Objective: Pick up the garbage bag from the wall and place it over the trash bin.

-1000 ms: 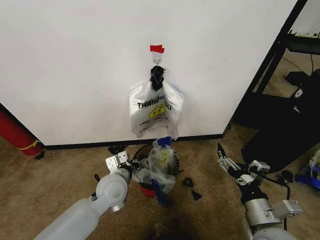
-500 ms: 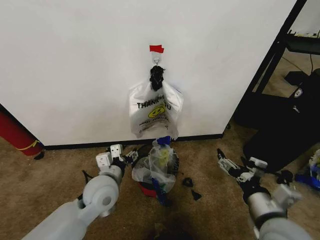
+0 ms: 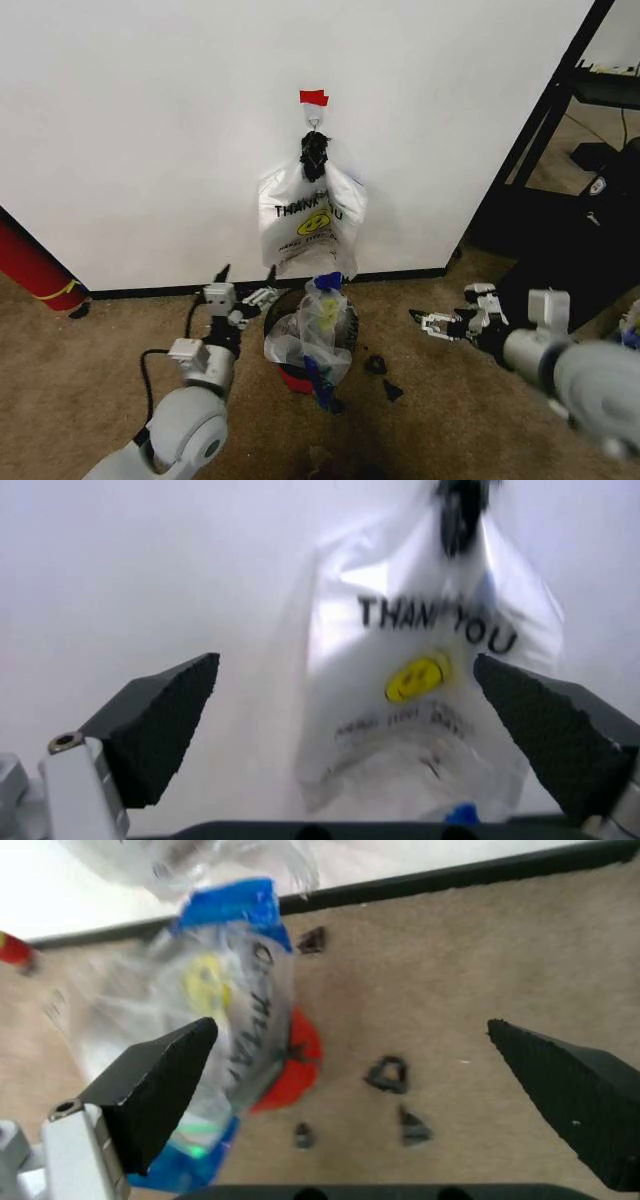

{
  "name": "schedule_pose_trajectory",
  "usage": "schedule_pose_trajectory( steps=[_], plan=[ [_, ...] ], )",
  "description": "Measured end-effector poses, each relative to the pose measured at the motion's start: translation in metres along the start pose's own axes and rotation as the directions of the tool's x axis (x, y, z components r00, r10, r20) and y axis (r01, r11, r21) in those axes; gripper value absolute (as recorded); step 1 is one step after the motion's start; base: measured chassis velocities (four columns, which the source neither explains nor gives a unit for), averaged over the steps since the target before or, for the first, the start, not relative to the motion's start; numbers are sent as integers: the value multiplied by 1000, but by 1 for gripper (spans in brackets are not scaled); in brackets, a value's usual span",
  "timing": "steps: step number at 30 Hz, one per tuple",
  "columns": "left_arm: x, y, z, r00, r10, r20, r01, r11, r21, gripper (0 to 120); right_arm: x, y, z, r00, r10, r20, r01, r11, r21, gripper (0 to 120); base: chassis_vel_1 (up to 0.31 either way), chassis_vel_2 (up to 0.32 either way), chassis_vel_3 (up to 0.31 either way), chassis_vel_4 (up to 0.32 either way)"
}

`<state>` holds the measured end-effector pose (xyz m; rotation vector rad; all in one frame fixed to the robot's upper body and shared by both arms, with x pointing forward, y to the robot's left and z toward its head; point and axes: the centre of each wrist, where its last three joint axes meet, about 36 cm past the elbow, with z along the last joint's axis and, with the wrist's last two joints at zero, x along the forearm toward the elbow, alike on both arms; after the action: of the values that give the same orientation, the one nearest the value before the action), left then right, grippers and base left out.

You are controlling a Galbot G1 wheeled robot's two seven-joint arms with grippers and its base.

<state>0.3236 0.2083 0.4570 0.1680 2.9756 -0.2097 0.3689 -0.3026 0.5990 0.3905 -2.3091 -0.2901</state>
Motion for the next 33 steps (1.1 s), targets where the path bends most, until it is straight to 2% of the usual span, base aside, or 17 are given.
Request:
schedule_pose_trajectory(
  steps=[5, 7, 12, 13, 18, 24, 33],
  plan=[
    [8, -4, 0, 999, -14, 44, 15, 999, -31, 100, -23, -20, -20, 997, -59, -45, 58, 998, -39, 100, 0, 0, 0, 0],
    [8, -12, 0, 997, -21, 69, 23, 999, -30, 100, -44, -27, -26, 988, -126, -91, 122, 991, -52, 100, 0, 0, 0, 0],
    [8, -20, 2, 997, -25, 78, 27, 999, -23, 100, -61, -14, -31, 977, -172, -124, 168, 985, -41, 100, 0, 0, 0, 0],
    [8, -22, 6, 996, -31, 81, 34, 999, -35, 100, -80, 7, -33, 969, -185, -165, 184, 983, -21, 100, 0, 0, 0, 0],
    [8, -21, 12, 995, -67, 77, 70, 997, -35, 100, -114, 46, -36, 960, -66, -271, 76, 997, 27, 100, 0, 0, 0, 0],
    [5, -22, 13, 994, -80, 79, 82, 996, -32, 100, -123, 51, -33, 942, 14, -336, 0, 999, 42, 100, 0, 0, 0, 0],
    [5, -35, 20, 997, -55, 45, 56, 998, -22, 100, -145, 54, -28, 920, 24, -391, -14, 999, 29, 100, 0, 0, 0, 0]
  ],
)
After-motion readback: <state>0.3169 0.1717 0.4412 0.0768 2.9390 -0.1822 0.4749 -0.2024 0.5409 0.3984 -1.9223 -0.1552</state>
